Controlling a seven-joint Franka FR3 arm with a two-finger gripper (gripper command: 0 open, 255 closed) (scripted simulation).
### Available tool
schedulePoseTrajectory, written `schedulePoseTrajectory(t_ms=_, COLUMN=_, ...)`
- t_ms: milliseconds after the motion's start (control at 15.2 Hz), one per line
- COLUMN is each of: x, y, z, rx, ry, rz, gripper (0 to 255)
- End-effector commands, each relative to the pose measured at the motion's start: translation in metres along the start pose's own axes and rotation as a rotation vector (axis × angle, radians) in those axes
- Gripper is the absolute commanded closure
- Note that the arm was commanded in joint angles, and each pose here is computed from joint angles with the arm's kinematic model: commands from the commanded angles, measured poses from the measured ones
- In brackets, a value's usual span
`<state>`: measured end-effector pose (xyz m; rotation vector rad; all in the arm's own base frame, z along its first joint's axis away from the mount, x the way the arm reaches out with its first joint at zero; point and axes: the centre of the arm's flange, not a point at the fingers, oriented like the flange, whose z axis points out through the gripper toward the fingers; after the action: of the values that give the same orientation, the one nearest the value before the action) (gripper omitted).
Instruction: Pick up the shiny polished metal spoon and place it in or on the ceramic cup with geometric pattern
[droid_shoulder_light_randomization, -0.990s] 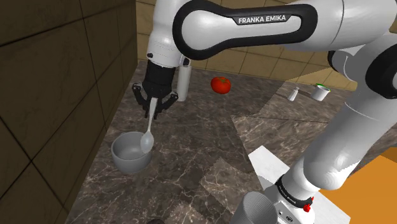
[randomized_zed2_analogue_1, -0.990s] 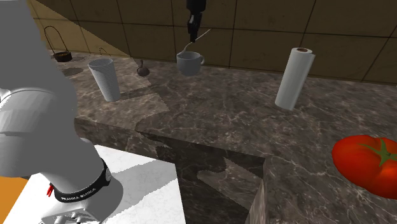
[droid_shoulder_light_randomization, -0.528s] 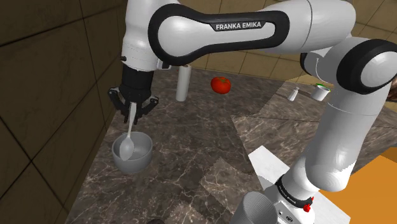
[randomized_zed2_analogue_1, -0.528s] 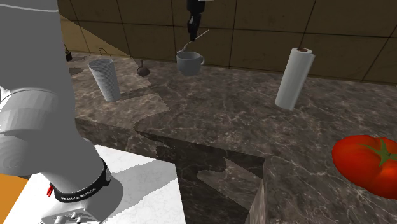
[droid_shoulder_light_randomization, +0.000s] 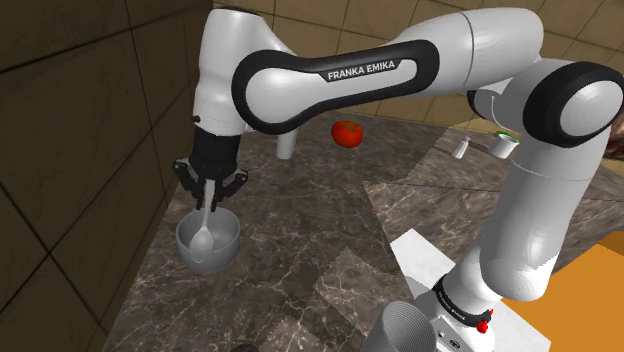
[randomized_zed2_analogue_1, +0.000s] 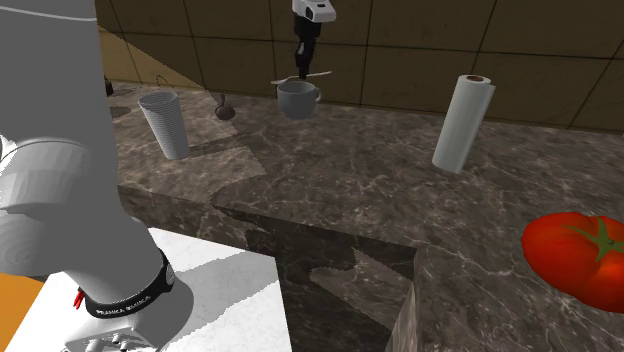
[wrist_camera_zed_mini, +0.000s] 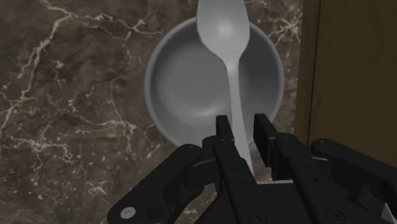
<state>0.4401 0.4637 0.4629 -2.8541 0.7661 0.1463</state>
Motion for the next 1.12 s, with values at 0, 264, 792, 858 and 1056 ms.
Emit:
schedulePoseTrajectory(t_ms=0, x=0.002, y=0.001, z=0.01, rx=0.0, ry=0.0, rz=0.0, gripper=255)
schedulePoseTrajectory(t_ms=264, x=0.005, y=0.004, z=0.027, rx=0.0, ry=0.0, rz=0.0, gripper=255)
schedulePoseTrajectory(t_ms=792, x=0.005, y=0.004, z=0.027, rx=0.0, ry=0.0, rz=0.0, gripper=0)
schedulePoseTrajectory(t_ms=858, x=0.005, y=0.004, z=0.028, rx=0.0, ry=0.0, rz=0.0, gripper=0)
schedulePoseTrajectory(t_ms=1056, x=0.005, y=0.004, z=0.028, rx=0.0, ry=0.0, rz=0.0, gripper=0)
